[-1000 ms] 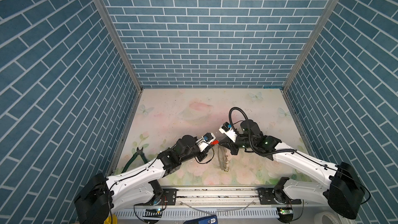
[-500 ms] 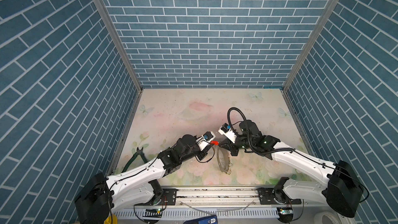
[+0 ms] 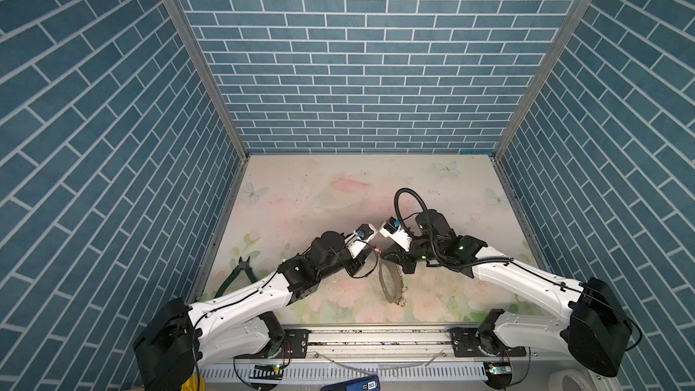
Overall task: Attach keys to a key ring
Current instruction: Pick up the key and keyring.
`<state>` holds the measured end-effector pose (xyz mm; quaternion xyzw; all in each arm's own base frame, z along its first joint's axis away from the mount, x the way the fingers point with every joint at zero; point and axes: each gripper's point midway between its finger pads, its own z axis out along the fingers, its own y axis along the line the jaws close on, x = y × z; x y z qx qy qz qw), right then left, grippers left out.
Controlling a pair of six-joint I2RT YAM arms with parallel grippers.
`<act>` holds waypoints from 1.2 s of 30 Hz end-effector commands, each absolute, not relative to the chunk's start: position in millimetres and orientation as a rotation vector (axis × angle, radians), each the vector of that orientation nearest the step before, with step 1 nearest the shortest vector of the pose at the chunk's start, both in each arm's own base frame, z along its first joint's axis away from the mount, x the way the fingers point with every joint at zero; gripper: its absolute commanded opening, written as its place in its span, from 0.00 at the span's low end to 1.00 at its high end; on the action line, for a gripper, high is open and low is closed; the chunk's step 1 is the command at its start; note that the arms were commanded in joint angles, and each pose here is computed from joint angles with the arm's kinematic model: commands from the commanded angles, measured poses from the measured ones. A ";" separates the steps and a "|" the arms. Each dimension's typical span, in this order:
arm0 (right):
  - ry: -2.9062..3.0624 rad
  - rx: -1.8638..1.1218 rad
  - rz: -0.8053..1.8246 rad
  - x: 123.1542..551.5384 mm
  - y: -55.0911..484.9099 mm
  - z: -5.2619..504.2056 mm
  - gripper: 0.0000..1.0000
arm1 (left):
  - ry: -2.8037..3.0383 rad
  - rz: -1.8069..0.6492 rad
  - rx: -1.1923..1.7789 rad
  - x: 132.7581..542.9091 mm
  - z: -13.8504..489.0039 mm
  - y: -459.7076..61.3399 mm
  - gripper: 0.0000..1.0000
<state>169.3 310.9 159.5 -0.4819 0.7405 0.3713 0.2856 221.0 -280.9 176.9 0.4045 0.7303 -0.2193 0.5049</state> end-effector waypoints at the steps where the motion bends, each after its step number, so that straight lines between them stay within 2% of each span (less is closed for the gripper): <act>1: 1.854 -1.305 0.988 171.0 312.5 182.1 0.00 | 1.757 -0.583 0.926 214.1 189.3 -277.0 0.37; 7: 1.785 -1.231 1.043 175.7 306.6 197.6 0.00 | 1.695 -0.762 0.948 187.3 204.9 -280.9 0.35; 16: 1.607 -1.292 0.961 164.7 294.5 197.8 0.00 | 1.643 -0.910 1.054 166.0 215.0 -297.0 0.31; 20: 1.519 -1.346 0.918 157.6 289.4 194.8 0.00 | 1.660 -0.907 1.068 167.6 211.9 -300.1 0.28; 27: 1.459 -1.380 0.809 162.2 288.7 188.4 0.00 | 1.721 -0.951 1.044 174.9 222.1 -312.6 0.32; 36: 1.429 -1.373 0.695 174.3 293.1 182.7 0.00 | 1.890 -0.922 1.009 182.0 212.5 -311.7 0.31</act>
